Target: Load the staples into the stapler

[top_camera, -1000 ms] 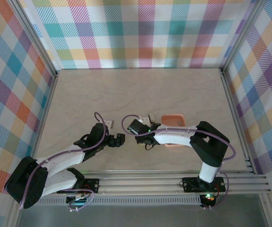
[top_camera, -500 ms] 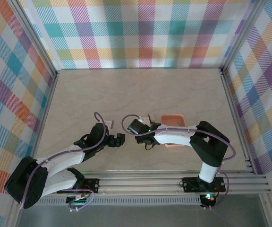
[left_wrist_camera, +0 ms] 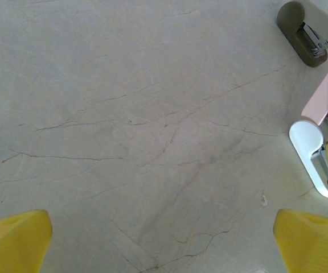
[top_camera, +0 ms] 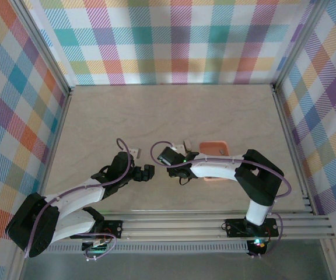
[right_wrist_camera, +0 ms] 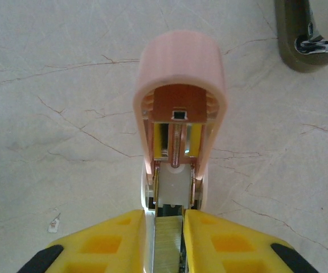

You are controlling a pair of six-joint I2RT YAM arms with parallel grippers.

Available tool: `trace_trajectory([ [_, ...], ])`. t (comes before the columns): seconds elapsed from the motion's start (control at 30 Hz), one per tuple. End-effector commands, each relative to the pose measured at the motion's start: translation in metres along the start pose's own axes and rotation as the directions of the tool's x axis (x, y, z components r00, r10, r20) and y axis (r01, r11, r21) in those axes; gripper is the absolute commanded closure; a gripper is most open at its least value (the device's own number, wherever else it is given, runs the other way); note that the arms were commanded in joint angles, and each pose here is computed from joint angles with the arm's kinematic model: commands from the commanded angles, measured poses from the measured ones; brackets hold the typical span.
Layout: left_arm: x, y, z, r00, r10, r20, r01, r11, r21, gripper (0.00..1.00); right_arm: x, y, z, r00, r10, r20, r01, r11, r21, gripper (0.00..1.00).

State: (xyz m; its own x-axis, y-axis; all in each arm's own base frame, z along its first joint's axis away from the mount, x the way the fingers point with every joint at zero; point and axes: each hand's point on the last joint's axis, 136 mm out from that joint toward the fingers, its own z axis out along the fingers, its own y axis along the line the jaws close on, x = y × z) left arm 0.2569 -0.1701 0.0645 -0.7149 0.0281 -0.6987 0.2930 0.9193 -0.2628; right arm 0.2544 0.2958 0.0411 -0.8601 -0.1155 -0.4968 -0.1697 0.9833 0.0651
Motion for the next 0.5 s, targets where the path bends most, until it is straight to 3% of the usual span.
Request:
trace_trajectory([
  [0.0,-0.005,-0.005,-0.002,1.0,0.021,0.01,-0.021,1.0,0.01,0.0,-0.006,-0.007,-0.012,1.0,0.02,0.016,-0.02,1.0,-0.01,0.73],
  [0.23,-0.008,-0.01,-0.001,1.0,0.021,0.014,-0.021,0.999,0.033,0.0,-0.001,-0.009,-0.026,0.998,0.057,-0.041,-0.059,0.996,-0.069,0.73],
  [0.47,-0.009,-0.012,-0.001,1.0,0.018,0.016,-0.019,0.999,0.038,0.0,0.008,-0.003,-0.016,0.992,0.03,-0.125,-0.039,0.997,-0.07,0.74],
])
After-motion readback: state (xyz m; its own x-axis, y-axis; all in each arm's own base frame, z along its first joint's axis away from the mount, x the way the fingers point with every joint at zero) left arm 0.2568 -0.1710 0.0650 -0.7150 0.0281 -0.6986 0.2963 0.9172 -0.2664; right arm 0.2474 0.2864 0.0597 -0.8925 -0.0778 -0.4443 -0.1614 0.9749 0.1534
